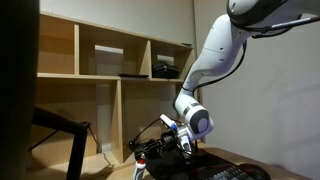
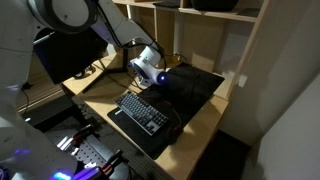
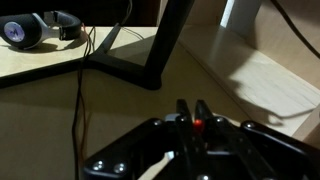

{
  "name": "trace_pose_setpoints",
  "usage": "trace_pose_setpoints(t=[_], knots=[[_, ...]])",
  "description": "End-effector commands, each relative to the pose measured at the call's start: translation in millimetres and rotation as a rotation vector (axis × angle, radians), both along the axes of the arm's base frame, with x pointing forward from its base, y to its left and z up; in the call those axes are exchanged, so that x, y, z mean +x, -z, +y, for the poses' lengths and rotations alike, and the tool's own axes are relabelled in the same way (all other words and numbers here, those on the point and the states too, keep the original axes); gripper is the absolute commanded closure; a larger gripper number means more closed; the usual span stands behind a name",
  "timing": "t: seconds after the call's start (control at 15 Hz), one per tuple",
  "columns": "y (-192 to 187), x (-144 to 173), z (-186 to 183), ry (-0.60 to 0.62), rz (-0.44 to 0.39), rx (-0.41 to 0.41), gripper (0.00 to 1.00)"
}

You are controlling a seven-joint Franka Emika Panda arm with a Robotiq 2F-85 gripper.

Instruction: Remove the object from the shelve and put it on the table

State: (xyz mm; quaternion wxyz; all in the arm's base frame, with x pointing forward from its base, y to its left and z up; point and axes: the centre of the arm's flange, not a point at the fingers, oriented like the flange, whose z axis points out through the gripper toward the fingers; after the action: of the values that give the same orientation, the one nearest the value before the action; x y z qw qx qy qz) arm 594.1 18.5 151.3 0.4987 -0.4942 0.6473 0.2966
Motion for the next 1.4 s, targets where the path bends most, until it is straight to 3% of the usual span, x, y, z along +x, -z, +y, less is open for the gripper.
trace_pose_setpoints(t=[0.0, 0.2, 0.27, 0.4, 0.6, 0.8, 0.93, 1.07, 1.33], knots=[[12, -81, -24, 0.015, -0.068, -0.099, 0.97], [-1, -137, -39, -0.062, -0.118, -0.182, 0.97], [-26, -63, 22, -0.084, -0.136, -0.202, 0.97], [-42, -41, 40, -0.102, -0.148, -0.224, 0.97], [-78, 0, 108, -0.145, -0.137, -0.274, 0.97], [-104, 48, 163, -0.151, -0.051, -0.309, 0.97], [-112, 67, 170, -0.107, 0.05, -0.369, 0.97], [-112, 78, 152, -0.04, 0.143, -0.411, 0.97], [-100, 88, 91, 0.049, 0.267, -0.335, 0.97]])
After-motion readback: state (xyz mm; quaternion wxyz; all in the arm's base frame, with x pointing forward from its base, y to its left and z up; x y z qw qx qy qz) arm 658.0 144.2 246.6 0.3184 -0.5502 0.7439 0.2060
